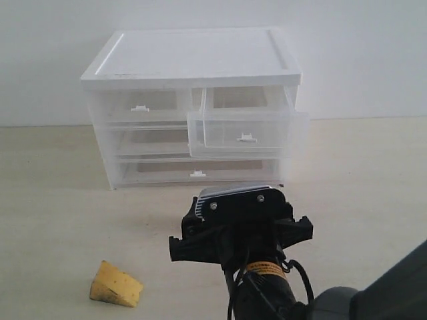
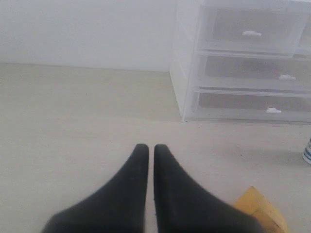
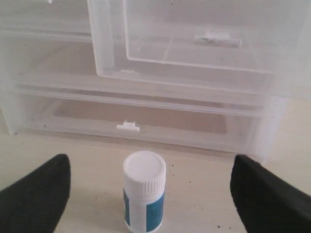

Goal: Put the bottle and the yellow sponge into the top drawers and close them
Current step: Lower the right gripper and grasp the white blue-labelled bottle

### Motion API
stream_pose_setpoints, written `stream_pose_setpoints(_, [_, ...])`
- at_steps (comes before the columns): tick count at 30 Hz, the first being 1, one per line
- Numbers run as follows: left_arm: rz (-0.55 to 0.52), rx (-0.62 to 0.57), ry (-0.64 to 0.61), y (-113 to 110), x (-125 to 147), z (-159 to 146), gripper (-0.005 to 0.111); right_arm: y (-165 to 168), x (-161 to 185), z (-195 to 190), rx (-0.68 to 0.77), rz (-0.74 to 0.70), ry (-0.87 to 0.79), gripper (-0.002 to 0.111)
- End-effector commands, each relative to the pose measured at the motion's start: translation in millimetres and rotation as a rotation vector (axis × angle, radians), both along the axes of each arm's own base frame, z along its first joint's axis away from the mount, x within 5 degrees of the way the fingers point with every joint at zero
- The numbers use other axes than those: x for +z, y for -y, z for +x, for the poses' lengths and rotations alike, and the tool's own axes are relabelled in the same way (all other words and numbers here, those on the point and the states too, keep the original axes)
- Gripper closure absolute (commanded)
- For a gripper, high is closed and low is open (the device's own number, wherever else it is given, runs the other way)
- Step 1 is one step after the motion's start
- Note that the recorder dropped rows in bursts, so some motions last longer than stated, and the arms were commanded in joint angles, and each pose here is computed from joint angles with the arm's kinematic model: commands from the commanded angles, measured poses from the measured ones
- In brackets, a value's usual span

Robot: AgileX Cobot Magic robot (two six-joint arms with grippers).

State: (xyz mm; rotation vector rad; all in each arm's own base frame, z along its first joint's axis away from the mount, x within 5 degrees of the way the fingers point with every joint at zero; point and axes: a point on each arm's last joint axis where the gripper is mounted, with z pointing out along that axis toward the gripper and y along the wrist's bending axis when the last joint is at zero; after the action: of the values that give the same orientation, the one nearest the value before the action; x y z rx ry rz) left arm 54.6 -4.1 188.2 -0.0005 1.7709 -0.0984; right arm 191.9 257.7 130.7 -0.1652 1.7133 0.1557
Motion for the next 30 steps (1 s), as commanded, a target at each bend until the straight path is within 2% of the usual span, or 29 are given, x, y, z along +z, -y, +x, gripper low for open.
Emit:
stream_pose_setpoints(1, [0.007, 0.004, 0.002, 0, -1, 0, 0.102, 1, -2, 15, -0.014, 0.014, -0.05, 0.027])
stream_pose_setpoints(6, [0.007, 0.004, 0.002, 0, -1, 0, 0.102, 6, -12, 39, 0.04, -0.008, -0.2, 0.027])
stream_pose_setpoints(10, [0.007, 0.004, 0.002, 0, -1, 0, 0.102, 4, -11, 52, 0.095, -0.018, -0.235, 0.027])
stream_pose_setpoints(19, [0.007, 0.004, 0.002, 0, -1, 0, 0.102, 5, -5, 70, 0.091, -0.01, -0.246, 0.027])
stream_pose_setpoints(30, [0.007, 0.004, 0.002, 0, -1, 0, 0.102, -13, -23, 83, 0.13, -0.044, -0.278, 0.027])
